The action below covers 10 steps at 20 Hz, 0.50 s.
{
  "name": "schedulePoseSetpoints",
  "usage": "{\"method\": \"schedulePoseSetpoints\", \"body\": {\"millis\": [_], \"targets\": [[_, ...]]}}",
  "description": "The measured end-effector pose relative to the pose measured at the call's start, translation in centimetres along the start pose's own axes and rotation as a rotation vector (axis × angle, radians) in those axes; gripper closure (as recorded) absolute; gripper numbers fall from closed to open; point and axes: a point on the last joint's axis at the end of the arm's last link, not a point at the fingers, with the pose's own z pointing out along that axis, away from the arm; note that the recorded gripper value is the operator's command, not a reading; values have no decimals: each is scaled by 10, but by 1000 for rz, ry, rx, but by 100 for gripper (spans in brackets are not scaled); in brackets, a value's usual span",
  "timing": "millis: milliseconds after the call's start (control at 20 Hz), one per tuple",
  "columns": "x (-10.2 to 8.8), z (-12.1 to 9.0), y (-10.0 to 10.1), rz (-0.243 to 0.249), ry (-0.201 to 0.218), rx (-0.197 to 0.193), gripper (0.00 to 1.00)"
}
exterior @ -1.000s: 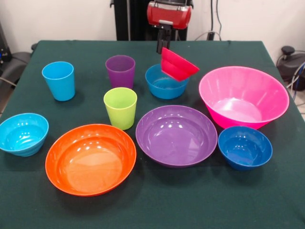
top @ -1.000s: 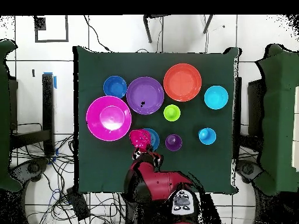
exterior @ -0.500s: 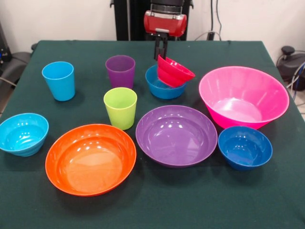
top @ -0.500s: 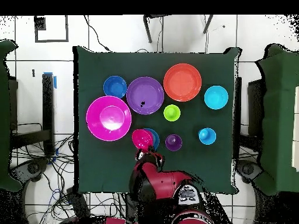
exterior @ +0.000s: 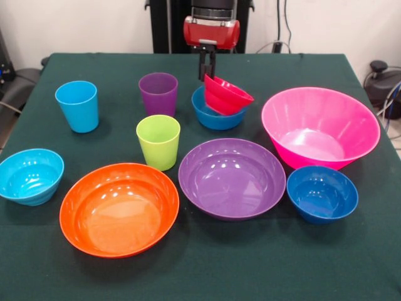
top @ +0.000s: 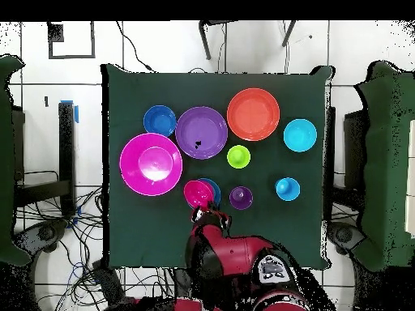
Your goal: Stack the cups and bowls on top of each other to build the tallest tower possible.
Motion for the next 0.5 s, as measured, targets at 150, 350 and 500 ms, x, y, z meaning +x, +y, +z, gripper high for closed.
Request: {"method": "schedulePoseSetpoints", "body": {"millis": [150,350,500], "targets": [[-7,-2,2,7,-12,-12,100],[-15,-4,6,14,-24,-24,100],[-19,-7,9,20,-20,-32,100]]}}
